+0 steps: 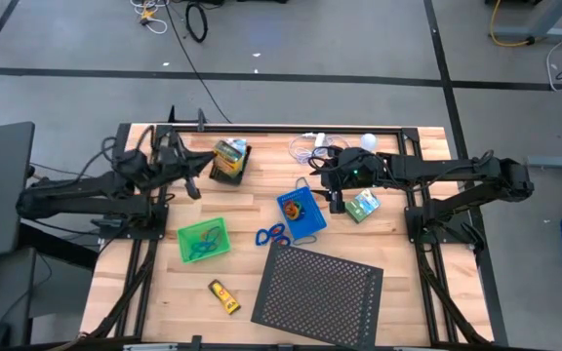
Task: Pick & Place Office Desk Supplies
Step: Put the yellow crayon box into the black bin
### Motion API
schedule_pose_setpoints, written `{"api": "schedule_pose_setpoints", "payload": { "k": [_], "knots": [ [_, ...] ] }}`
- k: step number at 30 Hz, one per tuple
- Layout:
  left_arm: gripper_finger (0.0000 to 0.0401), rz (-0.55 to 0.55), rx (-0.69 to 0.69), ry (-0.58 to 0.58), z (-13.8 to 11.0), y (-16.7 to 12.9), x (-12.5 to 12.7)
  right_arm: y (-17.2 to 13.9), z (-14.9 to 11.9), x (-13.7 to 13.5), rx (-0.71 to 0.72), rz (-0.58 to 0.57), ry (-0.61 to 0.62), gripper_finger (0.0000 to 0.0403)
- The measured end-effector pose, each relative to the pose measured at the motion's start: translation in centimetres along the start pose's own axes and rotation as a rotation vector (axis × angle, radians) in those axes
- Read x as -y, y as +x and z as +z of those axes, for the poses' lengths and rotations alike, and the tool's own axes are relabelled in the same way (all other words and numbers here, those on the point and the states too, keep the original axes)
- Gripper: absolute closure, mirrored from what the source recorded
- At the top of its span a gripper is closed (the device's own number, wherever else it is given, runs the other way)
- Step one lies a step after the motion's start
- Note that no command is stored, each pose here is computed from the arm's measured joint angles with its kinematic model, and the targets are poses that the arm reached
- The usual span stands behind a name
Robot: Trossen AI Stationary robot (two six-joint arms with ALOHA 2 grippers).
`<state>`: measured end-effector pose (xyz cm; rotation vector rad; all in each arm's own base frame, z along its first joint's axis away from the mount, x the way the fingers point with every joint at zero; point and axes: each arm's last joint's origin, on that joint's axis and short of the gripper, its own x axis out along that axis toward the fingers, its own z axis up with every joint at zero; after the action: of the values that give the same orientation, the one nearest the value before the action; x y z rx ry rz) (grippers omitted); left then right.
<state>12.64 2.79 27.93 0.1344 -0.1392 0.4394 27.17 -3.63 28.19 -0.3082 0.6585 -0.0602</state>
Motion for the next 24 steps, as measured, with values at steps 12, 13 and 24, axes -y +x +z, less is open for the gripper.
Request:
{"api": "schedule_pose_setpoints", "payload": {
  "k": [12, 13, 24],
  "knots": [
    [0.0401, 0.252, 0.039, -0.162, -7.9, -1.4, -0.3, 0.0, 0.1, 0.0, 0.014, -0.005, 0.001, 0.0174],
    [0.0401, 0.269, 0.031, -0.166, -8.5, -1.6, -0.4, 0.0, 0.2, 0.1, 0.016, -0.006, 0.001, 0.0174],
    [0.0401, 0.366, -0.042, -0.172, -10.3, -1.1, -0.9, 0.0, 0.3, 0.1, 0.027, -0.011, 0.014, 0.0174]
  ]
}}
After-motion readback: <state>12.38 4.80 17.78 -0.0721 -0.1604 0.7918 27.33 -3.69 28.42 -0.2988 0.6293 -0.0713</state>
